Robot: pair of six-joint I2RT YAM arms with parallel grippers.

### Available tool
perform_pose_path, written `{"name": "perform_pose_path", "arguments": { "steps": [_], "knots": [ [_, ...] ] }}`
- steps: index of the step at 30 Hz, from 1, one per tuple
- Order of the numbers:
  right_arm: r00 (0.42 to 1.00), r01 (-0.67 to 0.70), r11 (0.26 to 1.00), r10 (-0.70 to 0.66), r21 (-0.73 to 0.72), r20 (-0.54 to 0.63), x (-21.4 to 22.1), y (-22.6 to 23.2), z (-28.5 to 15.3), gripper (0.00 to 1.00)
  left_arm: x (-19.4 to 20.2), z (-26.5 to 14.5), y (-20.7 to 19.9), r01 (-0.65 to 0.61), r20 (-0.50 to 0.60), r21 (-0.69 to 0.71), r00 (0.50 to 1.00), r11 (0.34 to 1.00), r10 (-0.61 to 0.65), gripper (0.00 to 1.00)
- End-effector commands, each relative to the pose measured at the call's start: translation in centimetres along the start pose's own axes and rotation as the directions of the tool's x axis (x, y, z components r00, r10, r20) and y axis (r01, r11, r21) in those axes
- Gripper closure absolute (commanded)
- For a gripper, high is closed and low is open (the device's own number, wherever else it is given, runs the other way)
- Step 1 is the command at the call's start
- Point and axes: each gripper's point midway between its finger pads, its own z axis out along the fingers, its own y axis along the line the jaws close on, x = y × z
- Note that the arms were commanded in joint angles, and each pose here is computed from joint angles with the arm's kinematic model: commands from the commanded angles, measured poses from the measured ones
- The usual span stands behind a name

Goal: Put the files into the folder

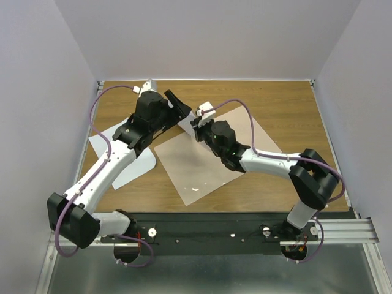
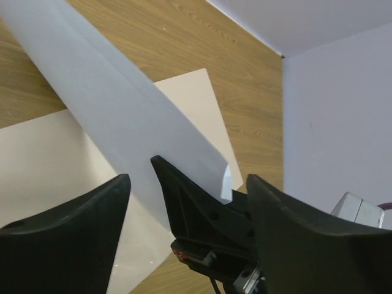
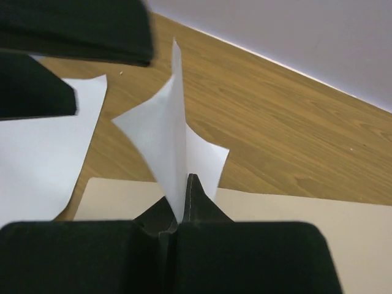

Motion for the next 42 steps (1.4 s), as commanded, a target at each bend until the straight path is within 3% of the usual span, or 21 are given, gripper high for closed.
{"name": "perform_pose_path", "arguments": {
  "steps": [1,4,5,8,14,19,25,28,38,42],
  "knots": [
    [0.978,-0.197,0.961,0.18,0.193,0.103,-3.6,-3.9,-2.1,0.99,-2.6,-2.9,-1.6,-0.036,0.103,0.041,0.994,0.999,0.032,0.12],
    [0.932,-0.361,0.893,0.336,0.267,0.136,-3.7,-6.7,-4.0,0.99,-3.0,-4.0,-1.2,-0.046,0.133,0.034,0.99,0.998,0.041,0.11],
    [0.892,-0.452,0.844,0.424,0.289,0.155,-3.8,-7.5,-4.9,0.99,-3.0,-4.5,-0.8,-0.046,0.141,0.027,0.989,0.999,0.042,0.11],
    [0.821,-0.556,0.714,0.553,0.425,0.144,0.1,-9.8,-6.9,0.99,-2.1,-4.9,0.6,-0.041,0.14,0.012,0.989,0.999,0.039,0.11],
    [0.716,-0.635,0.551,0.684,0.541,0.143,8.4,-10.7,-10.7,0.99,3.1,-3.0,5.1,-0.039,0.025,-0.01,0.999,0.999,0.039,0.11],
    [0.704,-0.628,0.469,0.682,0.621,0.197,11.2,-12.4,-12.1,0.99,7.2,-1.7,10.3,-0.052,-0.06,-0.114,0.997,0.992,0.045,0.11],
    [0.717,-0.591,0.44,0.67,0.676,0.191,13.7,-13.4,-12.4,0.99,9.5,-0.8,11.4,-0.051,-0.105,-0.07,0.993,0.996,0.044,0.11],
    [0.733,-0.59,0.415,0.634,0.693,0.246,13.8,-14.5,-12.5,0.99,10.5,-0.1,12.1,-0.054,-0.131,-0.069,0.99,0.996,0.045,0.11],
    [0.799,-0.556,0.521,0.549,0.648,0.244,14.2,-15.9,-12.0,0.99,13.0,0.9,14.5,-0.083,-0.22,-0.118,0.974,0.989,0.056,0.11],
    [0.834,-0.52,0.628,0.518,0.579,0.187,14.4,-14.8,-11.7,0.99,13.3,1.2,15.0,-0.095,-0.232,-0.138,0.971,0.986,0.061,0.1]
  ]
}}
